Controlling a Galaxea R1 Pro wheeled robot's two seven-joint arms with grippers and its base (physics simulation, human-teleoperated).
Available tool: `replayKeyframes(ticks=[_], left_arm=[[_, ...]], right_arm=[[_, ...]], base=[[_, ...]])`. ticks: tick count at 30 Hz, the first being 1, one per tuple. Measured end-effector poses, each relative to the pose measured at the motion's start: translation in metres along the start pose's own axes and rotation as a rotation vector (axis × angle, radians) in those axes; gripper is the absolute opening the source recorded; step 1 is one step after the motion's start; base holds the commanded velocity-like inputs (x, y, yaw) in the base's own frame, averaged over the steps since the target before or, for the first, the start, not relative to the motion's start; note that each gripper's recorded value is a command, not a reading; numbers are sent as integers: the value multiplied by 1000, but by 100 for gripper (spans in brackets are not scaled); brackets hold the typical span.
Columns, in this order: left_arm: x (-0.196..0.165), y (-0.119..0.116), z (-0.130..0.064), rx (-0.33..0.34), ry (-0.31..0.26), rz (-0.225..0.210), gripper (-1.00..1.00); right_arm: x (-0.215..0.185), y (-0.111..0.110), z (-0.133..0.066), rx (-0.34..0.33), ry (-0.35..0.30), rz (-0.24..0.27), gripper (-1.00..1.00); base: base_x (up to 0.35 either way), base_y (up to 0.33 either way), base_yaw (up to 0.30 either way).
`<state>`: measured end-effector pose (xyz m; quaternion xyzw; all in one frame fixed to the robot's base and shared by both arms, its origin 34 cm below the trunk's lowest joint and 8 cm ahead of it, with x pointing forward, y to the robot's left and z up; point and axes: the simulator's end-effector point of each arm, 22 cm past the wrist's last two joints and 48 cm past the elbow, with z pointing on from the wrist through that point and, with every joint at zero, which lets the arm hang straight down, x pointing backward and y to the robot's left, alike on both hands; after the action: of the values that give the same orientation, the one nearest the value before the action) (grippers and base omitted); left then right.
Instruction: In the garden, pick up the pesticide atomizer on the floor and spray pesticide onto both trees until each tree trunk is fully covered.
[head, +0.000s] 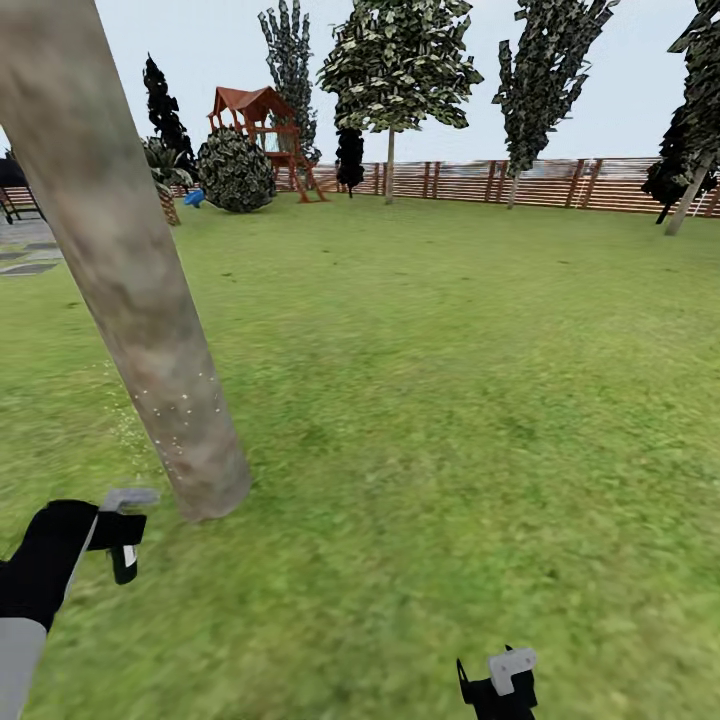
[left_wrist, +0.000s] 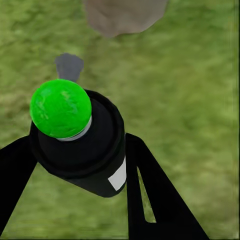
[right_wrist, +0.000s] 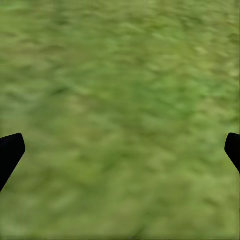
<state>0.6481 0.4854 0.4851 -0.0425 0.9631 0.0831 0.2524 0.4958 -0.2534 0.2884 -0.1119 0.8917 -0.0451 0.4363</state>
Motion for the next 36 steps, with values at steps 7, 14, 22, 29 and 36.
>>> replayKeyframes(ticks=[7, 14, 22, 29, 36], left_arm=[[13, -22, 8, -3, 22, 27, -100], [63, -27, 25, -1, 43, 76, -100], [89, 0, 43, -57, 15, -47, -100], [91, -7, 46, -55, 1, -71, -100], [115, 5, 56, -133, 2, -59, -100]], right_arm=[[0, 0, 0, -1, 0, -1, 100], [1, 0, 0, -1, 2, -1, 100], [1, 0, 0, -1, 3, -1, 100], [1, 0, 0, -2, 3, -1, 100], [1, 0, 0, -2, 2, -2, 100]], base=[[255, 0, 0], [50, 0, 0], [0, 0, 0], [15, -12, 0], [215, -177, 0]])
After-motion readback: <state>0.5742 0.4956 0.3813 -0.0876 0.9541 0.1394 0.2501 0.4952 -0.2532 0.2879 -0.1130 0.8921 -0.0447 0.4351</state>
